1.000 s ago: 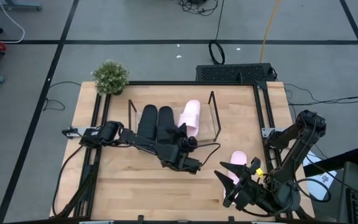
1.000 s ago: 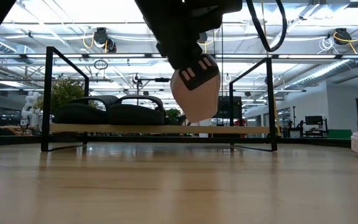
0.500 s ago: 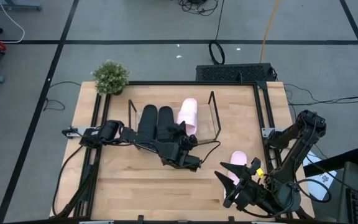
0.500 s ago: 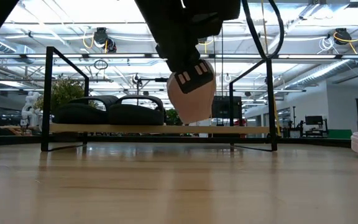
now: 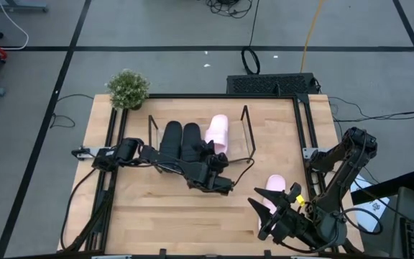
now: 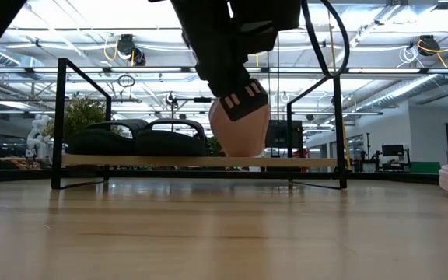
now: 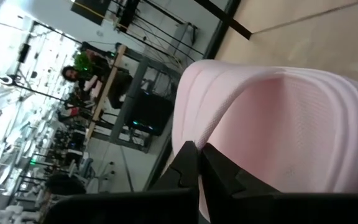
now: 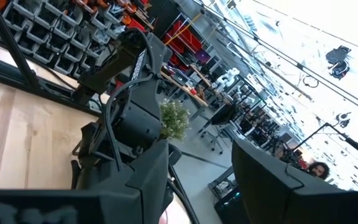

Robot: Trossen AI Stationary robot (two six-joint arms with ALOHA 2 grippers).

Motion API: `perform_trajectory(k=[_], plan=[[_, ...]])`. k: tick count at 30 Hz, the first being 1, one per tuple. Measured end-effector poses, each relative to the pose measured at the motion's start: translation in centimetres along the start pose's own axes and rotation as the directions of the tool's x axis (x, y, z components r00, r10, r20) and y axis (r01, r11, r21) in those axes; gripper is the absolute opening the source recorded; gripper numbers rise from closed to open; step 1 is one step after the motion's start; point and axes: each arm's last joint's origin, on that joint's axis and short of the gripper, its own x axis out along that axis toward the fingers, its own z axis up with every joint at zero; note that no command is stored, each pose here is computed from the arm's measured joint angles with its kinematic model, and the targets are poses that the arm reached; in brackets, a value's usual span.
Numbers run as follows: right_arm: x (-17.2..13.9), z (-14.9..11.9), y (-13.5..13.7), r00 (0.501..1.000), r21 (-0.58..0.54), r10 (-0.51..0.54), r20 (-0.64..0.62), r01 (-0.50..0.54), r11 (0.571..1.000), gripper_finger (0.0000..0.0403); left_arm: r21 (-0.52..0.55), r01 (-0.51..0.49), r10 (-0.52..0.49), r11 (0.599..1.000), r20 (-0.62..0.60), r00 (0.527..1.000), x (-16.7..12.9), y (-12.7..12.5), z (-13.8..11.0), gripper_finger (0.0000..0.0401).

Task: Pick and place slides into the shelf
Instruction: Put the left pink pair of slide on the shelf

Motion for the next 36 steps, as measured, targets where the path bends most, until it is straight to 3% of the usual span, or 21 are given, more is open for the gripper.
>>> perform_trajectory(k=[14, 21, 36], plan=[[0.0, 0.0, 0.0, 1.000, 0.011, 0.000, 0.000, 0.000, 1.000, 0.0169, 0.041, -0.031, 0.031, 0.999, 0.009, 0.999, -0.7, 0.4, -0.2, 0.0000], [0.0, -0.1, 0.1, 1.000, -0.004, 0.000, 0.000, 0.000, 1.000, 0.0169, -0.010, -0.022, 0.022, 1.000, 0.008, 1.000, -1.1, 1.8, 1.2, 0.0000], [-1.2, 0.0, 0.1, 0.999, 0.018, 0.026, 0.023, -0.027, 0.999, 0.0169, -0.008, -0.004, 0.004, 1.000, -0.022, 1.000, -0.9, 1.7, 0.7, 0.0000]])
